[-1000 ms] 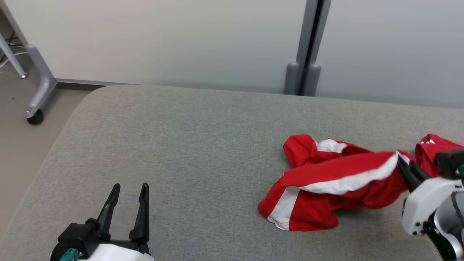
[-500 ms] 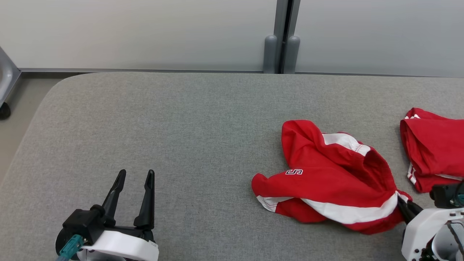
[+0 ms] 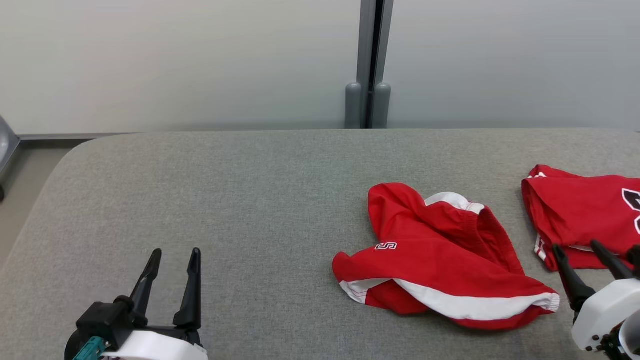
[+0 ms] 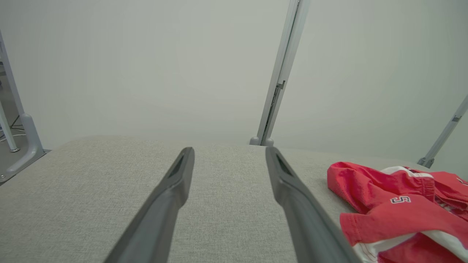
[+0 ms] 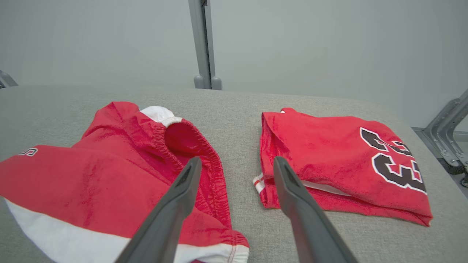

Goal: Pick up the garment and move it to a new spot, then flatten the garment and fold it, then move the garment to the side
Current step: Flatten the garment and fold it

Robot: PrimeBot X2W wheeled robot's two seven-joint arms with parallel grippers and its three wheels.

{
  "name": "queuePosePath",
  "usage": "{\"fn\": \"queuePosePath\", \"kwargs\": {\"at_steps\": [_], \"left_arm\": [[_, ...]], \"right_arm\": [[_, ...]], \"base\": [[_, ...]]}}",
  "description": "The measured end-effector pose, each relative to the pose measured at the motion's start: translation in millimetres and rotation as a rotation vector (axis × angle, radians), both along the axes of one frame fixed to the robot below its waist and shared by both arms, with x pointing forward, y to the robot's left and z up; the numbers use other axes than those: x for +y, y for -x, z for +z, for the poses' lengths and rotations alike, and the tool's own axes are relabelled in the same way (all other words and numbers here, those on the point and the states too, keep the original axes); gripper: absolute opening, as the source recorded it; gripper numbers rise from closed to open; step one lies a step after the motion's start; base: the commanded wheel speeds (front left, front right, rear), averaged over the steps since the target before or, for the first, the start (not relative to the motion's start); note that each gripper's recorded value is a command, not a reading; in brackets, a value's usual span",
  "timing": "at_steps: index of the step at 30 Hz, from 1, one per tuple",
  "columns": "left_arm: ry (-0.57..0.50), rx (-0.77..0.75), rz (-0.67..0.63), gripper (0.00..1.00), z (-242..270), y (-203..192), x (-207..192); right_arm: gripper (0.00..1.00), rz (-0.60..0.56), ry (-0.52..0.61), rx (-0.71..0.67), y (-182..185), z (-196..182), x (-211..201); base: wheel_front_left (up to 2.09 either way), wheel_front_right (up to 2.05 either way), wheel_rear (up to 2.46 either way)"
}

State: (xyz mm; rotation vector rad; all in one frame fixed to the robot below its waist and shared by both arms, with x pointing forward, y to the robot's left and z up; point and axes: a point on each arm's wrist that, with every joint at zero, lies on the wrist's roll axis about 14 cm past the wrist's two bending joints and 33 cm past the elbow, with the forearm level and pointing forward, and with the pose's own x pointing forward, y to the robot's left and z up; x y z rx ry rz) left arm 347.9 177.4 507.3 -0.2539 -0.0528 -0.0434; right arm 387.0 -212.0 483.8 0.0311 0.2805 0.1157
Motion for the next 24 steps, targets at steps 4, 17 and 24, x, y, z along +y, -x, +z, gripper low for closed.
{"fn": "queuePosePath", "kwargs": {"at_steps": [4,17,24], "left_arm": [[-0.010,-0.014,0.002,1.00,5,1,2],[-0.008,-0.027,-0.008,1.00,10,5,-2],[0.034,0.068,-0.108,1.00,-6,6,-29]], "right_arm": [[1.00,-0.002,-0.008,-0.091,6,28,4],[1.00,0.020,-0.100,-0.322,11,63,39],[1.00,0.008,-0.098,-0.333,8,61,35]], "base": [[0.00,0.00,0.00],[0.00,0.00,0.00],[0.00,0.00,0.00]]}}
